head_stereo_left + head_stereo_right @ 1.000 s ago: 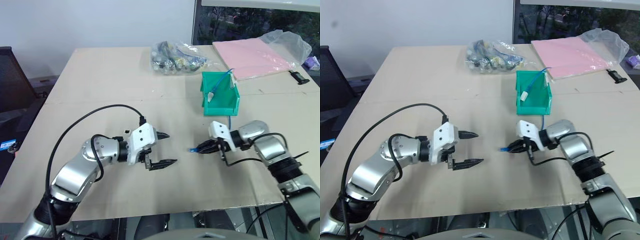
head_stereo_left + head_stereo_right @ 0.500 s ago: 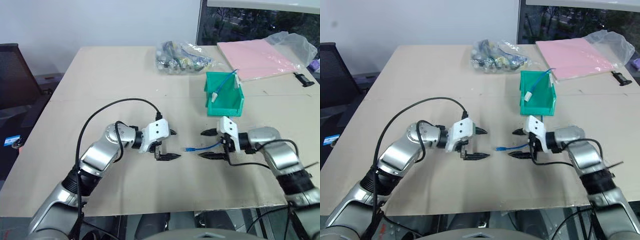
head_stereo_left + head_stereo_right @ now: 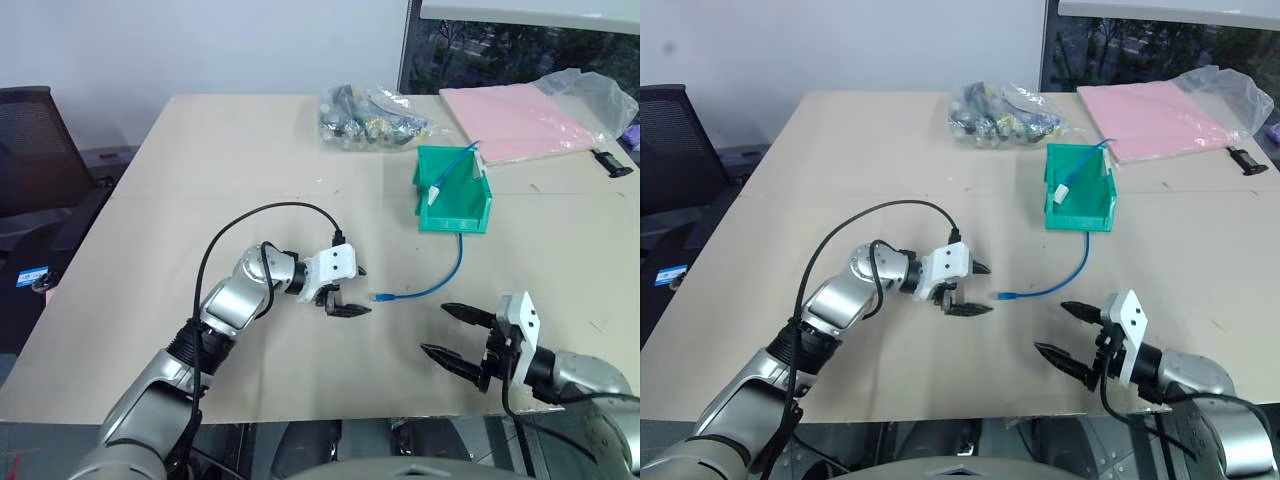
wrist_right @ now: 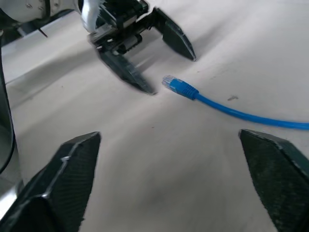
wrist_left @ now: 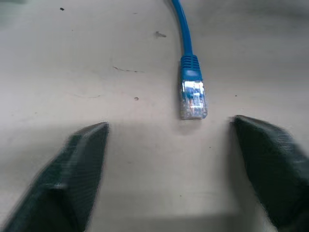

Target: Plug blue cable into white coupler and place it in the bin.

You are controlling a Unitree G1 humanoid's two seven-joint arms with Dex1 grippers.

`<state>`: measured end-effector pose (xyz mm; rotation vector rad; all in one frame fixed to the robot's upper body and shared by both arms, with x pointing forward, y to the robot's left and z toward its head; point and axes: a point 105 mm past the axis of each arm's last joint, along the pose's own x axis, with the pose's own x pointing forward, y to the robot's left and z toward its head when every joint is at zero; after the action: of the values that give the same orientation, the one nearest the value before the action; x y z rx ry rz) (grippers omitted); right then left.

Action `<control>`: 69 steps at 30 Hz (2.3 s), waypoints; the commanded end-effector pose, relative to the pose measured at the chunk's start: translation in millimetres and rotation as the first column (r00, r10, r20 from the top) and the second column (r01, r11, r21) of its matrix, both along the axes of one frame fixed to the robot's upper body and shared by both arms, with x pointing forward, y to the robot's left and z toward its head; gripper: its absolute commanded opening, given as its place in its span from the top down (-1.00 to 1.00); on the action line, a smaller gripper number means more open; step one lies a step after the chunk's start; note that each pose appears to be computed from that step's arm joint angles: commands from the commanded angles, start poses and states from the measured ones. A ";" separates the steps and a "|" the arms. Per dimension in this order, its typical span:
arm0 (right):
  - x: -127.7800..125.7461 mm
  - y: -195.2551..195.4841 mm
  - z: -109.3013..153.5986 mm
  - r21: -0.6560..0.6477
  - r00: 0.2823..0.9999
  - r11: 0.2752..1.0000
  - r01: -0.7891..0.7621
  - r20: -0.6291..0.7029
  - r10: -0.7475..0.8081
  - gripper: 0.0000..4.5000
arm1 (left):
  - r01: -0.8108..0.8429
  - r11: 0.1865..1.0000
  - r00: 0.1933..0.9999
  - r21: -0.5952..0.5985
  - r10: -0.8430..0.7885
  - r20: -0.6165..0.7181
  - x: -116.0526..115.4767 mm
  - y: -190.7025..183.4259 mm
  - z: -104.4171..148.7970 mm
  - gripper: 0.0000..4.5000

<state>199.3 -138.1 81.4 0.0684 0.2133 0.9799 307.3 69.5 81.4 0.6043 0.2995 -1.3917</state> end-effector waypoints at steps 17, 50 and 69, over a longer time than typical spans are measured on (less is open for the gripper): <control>5.1 -4.7 18.3 0.002 0.993 1.000 -0.015 0.118 0.015 -1.00 | 0.012 0.980 0.993 -0.198 -0.035 -0.115 -12.5 -24.4 9.4 0.99; 19.7 35.3 103.5 0.686 0.959 0.727 -0.027 -0.188 0.212 0.99 | -0.161 0.768 0.720 -0.619 -0.337 -0.606 -54.3 -45.2 90.0 1.00; 47.7 13.6 96.1 0.670 0.984 0.735 0.102 -0.176 0.024 1.00 | -0.352 0.635 0.859 -0.688 0.511 0.032 -47.4 14.5 108.9 -0.98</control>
<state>243.9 -121.2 168.9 0.8532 0.0528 0.9722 264.7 67.8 166.8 -0.1099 -0.0546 -1.0228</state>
